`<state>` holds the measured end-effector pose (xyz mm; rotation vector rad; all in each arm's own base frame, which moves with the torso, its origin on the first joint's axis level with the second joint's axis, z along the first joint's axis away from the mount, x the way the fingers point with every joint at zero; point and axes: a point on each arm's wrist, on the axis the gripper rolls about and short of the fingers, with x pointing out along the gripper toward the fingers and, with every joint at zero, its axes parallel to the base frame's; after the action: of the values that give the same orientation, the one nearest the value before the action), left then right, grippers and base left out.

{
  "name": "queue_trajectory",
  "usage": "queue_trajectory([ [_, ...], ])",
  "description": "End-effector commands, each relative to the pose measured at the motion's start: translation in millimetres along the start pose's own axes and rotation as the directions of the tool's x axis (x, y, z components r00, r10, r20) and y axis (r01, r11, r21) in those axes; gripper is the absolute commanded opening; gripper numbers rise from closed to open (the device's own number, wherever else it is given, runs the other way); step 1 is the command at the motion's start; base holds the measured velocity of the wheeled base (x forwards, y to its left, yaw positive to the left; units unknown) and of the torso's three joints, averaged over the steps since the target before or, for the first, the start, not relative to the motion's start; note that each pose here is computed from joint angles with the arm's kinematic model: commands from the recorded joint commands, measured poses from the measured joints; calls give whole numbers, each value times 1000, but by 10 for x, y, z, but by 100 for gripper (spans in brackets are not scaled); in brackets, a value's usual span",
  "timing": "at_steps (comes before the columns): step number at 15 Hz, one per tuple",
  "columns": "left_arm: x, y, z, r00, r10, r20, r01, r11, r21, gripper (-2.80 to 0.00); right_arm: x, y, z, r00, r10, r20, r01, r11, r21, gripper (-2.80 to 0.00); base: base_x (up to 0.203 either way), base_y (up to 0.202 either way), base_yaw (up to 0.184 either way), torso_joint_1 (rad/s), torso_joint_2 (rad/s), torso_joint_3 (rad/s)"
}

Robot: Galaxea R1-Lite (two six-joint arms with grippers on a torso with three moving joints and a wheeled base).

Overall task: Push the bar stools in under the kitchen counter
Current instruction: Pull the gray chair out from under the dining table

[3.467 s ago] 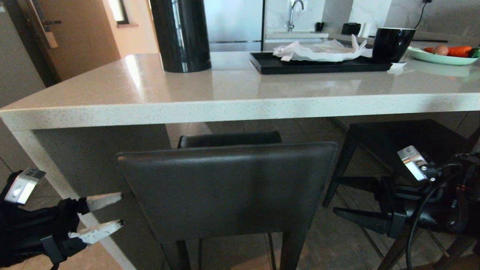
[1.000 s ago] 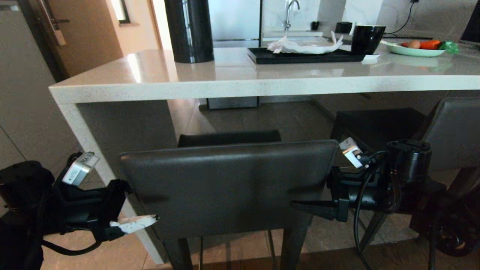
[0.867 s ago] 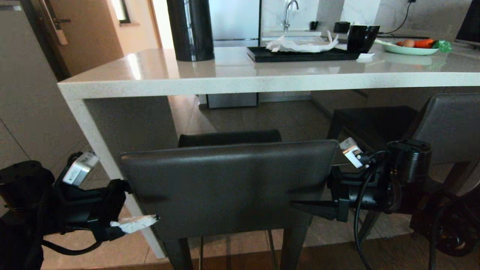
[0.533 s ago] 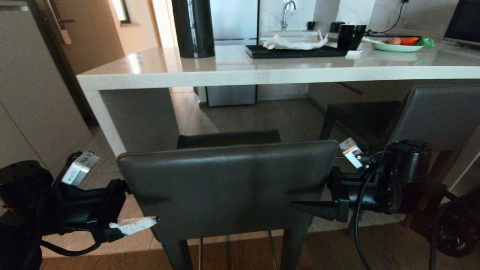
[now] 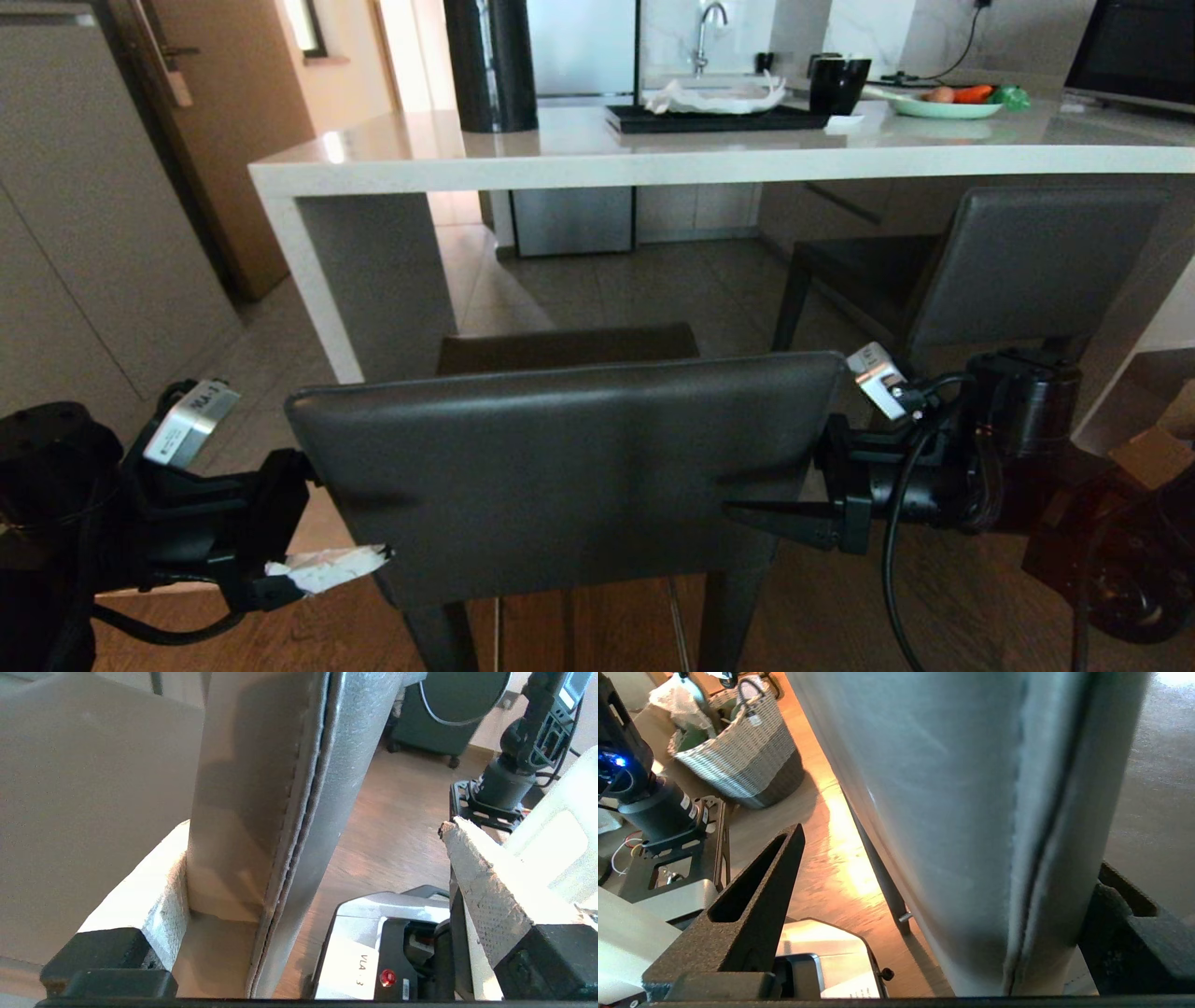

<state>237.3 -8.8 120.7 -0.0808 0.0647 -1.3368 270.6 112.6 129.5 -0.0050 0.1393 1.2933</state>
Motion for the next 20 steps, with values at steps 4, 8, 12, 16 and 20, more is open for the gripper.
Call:
queue_trajectory([
  [4,-5,-26,15,1000,-8,1,8,1000,11,0,-10,16,4,1000,5,3,-5,1000,-6,0,-195,0,-4,1,8,3],
  [8,-3,-8,11,1000,20,4,-20,1000,9,0,-8,14,-1,1000,5,2,-5,1000,-5,0,-195,0,-1,3,0,1],
  [12,111,-2,8,995,100,12,-100,995,6,0,-16,18,-8,1000,4,1,-4,1000,-2,0,-127,0,-1,2,1,3],
  [16,170,-12,15,988,154,19,-154,988,6,0,-34,34,-22,1000,1,4,-1,1000,-7,0,0,0,0,0,0,0],
  [20,-101,43,14,971,240,25,-240,971,-4,0,-309,-55,-48,995,-97,18,97,995,2,0,0,0,0,0,0,0],
])
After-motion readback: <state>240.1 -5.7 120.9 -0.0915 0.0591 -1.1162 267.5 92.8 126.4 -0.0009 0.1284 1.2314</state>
